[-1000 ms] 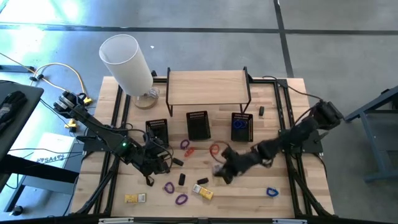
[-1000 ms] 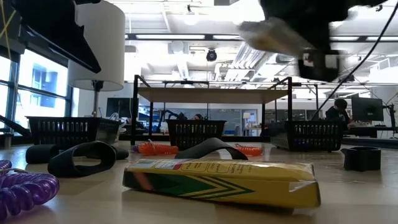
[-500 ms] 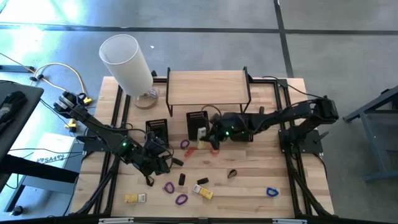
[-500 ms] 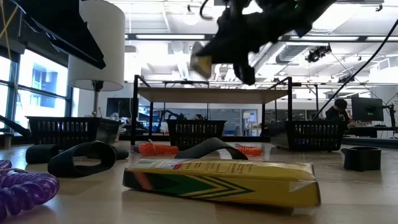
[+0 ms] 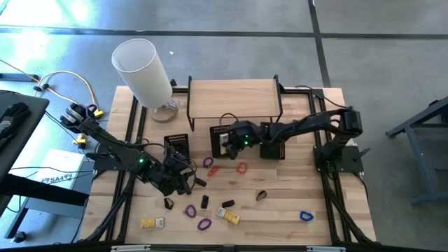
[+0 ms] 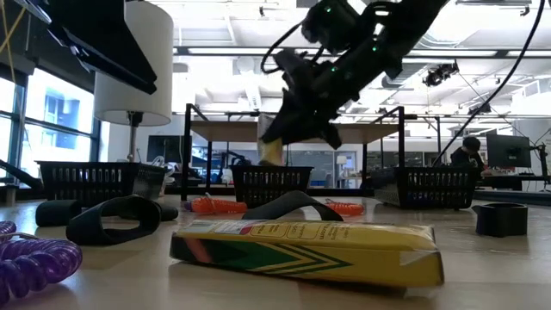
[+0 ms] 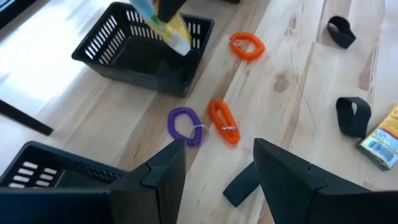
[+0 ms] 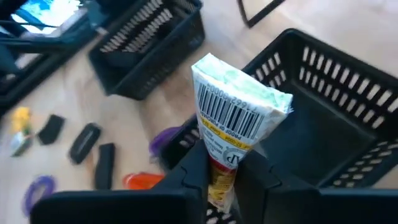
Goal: Pick & Place Office Desk Supplies
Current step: Put the yellow crayon box into the center black bin, then put the black rubber band into the left black bin
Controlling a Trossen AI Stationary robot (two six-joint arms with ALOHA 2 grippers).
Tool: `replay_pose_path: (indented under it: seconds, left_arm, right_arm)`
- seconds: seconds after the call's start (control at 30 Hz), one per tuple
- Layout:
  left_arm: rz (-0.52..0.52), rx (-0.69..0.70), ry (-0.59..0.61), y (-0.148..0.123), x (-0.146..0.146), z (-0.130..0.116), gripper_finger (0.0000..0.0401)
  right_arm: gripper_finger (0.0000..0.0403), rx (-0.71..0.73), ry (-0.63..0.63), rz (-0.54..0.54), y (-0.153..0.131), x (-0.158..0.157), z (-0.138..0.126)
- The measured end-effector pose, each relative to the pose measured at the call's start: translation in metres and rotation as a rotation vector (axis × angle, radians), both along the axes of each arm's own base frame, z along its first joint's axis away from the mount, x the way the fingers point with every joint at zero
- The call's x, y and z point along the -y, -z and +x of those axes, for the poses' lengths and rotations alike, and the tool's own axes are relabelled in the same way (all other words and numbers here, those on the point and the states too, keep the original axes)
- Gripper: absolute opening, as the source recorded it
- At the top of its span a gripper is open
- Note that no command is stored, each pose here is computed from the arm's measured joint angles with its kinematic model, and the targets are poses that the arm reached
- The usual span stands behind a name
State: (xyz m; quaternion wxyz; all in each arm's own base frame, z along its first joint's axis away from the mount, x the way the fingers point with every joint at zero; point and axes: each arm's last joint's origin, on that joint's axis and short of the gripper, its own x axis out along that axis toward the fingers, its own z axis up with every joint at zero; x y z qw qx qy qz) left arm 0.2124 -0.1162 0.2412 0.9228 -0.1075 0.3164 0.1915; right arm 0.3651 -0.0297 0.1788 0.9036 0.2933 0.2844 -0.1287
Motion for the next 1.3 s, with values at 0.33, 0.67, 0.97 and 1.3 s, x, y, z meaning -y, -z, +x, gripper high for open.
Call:
replay_pose_path:
  seconds: [0.33,0.67,0.97,1.3]
  left_arm:
    - [-0.002,0.002,0.004,0.0,0.001,0.0,0.0178]
    - [-0.003,-0.002,0.008,0.0,0.001,0.0,0.0178]
    - [-0.003,-0.005,0.032,0.0,0.006,-0.003,0.0178]
    - [0.0,-0.01,0.036,0.001,0.006,-0.004,0.0178]
  right_arm:
    - [0.0136,-0.018,0.039,-0.028,0.001,0.003,-0.001]
    - [0.0151,0.113,0.059,-0.105,-0.02,0.003,0.001]
    - [0.0127,0.218,-0.052,-0.213,-0.047,-0.018,-0.003]
    - [0.0114,0.386,-0.331,-0.289,-0.106,-0.076,-0.037]
